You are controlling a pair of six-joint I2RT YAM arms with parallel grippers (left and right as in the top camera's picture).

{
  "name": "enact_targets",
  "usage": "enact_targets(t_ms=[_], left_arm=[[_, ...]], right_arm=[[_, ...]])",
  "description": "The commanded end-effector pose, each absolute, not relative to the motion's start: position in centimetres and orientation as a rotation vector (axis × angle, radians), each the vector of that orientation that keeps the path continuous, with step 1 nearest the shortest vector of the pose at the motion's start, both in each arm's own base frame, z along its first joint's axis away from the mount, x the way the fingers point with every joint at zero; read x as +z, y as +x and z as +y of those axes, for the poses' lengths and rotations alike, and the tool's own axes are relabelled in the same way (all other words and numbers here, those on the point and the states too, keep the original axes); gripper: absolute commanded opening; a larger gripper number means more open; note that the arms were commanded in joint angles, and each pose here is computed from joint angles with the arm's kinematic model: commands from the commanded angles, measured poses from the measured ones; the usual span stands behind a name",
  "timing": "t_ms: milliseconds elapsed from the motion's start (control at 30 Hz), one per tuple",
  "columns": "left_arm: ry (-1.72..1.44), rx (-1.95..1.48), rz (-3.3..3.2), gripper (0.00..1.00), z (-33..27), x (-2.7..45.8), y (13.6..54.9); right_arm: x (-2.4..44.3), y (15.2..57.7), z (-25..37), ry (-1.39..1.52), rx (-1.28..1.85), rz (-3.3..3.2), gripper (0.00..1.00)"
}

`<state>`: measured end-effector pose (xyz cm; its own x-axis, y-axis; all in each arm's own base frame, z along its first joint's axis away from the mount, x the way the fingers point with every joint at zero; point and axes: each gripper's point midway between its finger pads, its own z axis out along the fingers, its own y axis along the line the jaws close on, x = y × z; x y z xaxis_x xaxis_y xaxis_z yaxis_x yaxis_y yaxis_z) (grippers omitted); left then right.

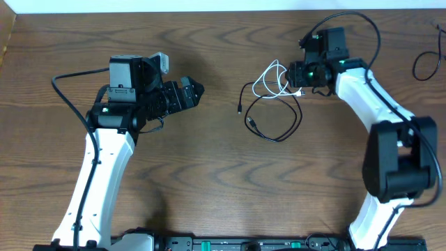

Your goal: Untangle cables

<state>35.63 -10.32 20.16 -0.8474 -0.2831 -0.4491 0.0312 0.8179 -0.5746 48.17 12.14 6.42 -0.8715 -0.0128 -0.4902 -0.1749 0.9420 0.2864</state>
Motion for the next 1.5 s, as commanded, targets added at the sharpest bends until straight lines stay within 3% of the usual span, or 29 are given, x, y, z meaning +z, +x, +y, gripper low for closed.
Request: enact_targets(t_ms=[0,100,233,300,533,767,1067,1467], left_arm=[[-0.174,-0.772,2.467,0.98,-10.1,20.1,35.8],[-0.174,-0.772,2.467,0.98,-10.0,20.1,35.8],[-0.174,-0.772,2.467,0.98,-10.0,20.1,35.8],[-0.174,-0.772,2.467,0.98,-10.0,20.1,35.8],[-0.174,-0.772,2.467,0.98,-10.1,20.1,35.8],[-0.174,-0.772,2.467,0.98,-10.1,20.1,35.8],[-0.174,-0.772,2.467,0.98,-10.0,20.1,35.8],[-0.174,-0.772,2.467,0.98,-10.1,20.1,35.8]], right_arm=[[3.7,47.5,14.1,-0.182,0.49,2.641,0.48],[1.7,47.5,14.8,-0.193,0.495,2.662,0.43],[0.9,47.6,15.0,-0.093,0.52,2.683,0.08],[1.4,48.0,15.1,-0.051,0.534,2.668,0.01],[9.5,49.4,16.0,-0.056,0.629,2.511,0.01],[24.4,47.5,17.3,-0.129,0.761,2.224,0.01],[43.0,41.4,15.6,-0.127,0.814,1.76,0.01],[54.6,34.8,8.9,0.059,0.762,1.465,0.01]])
